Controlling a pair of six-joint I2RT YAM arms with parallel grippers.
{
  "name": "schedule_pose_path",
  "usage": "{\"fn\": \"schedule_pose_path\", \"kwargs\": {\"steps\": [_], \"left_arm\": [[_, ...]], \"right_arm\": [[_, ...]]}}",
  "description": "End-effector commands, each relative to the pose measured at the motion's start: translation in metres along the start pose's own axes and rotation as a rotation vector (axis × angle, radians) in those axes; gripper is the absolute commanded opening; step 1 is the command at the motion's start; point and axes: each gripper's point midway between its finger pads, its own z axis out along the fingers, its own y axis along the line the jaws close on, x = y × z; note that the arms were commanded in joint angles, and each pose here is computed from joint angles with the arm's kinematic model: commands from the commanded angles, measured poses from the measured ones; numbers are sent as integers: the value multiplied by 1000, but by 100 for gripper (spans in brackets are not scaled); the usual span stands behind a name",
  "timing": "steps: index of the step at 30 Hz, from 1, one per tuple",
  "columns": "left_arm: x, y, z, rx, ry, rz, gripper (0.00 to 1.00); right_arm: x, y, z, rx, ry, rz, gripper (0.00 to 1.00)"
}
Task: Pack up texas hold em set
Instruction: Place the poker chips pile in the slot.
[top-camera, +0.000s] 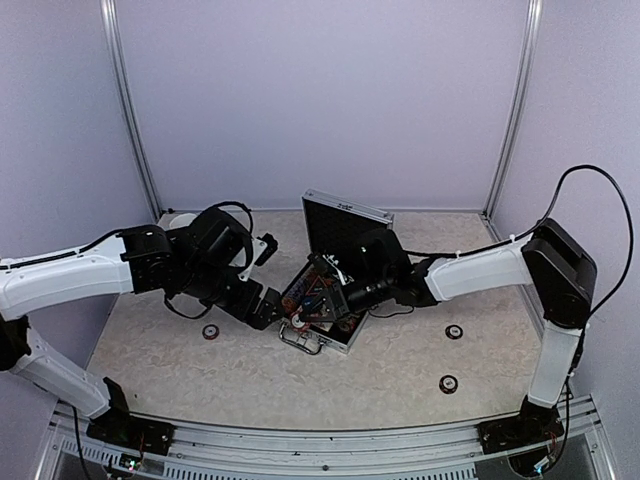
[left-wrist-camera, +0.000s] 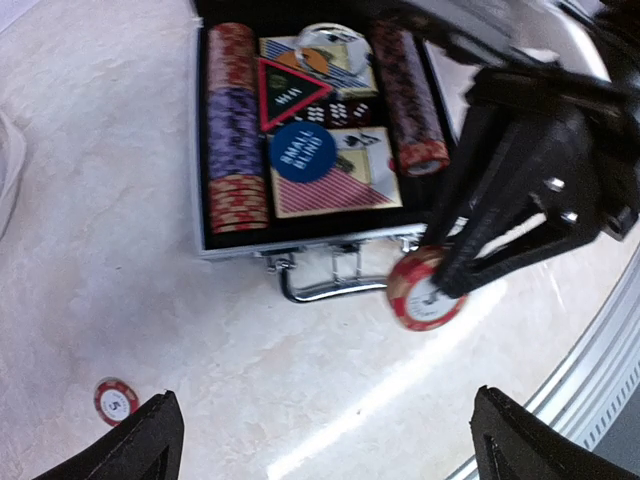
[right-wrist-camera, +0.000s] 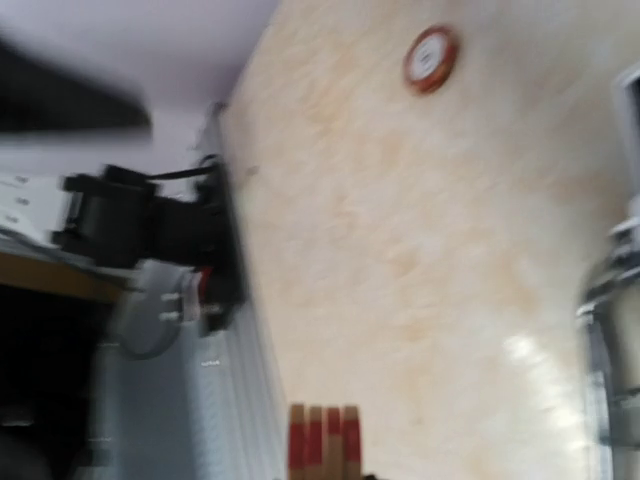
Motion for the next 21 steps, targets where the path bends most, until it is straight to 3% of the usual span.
{"fn": "schedule_pose_path", "kwargs": {"steps": [1, 4, 11, 21], "left_arm": [[-16, 33, -16, 33, -107, -159, 99], [-19, 56, -26, 22, -165, -231, 99], [-11, 80, -26, 0, -176, -295, 99], [-5, 87, -13, -16, -134, -308, 99]], "right_arm": [[-11, -13, -27, 270, 18, -256, 0], [-14, -24, -43, 421, 76, -348, 0], [-17, -51, -68, 679, 191, -456, 0], [-1, -66, -60, 749, 312, -496, 0]]}}
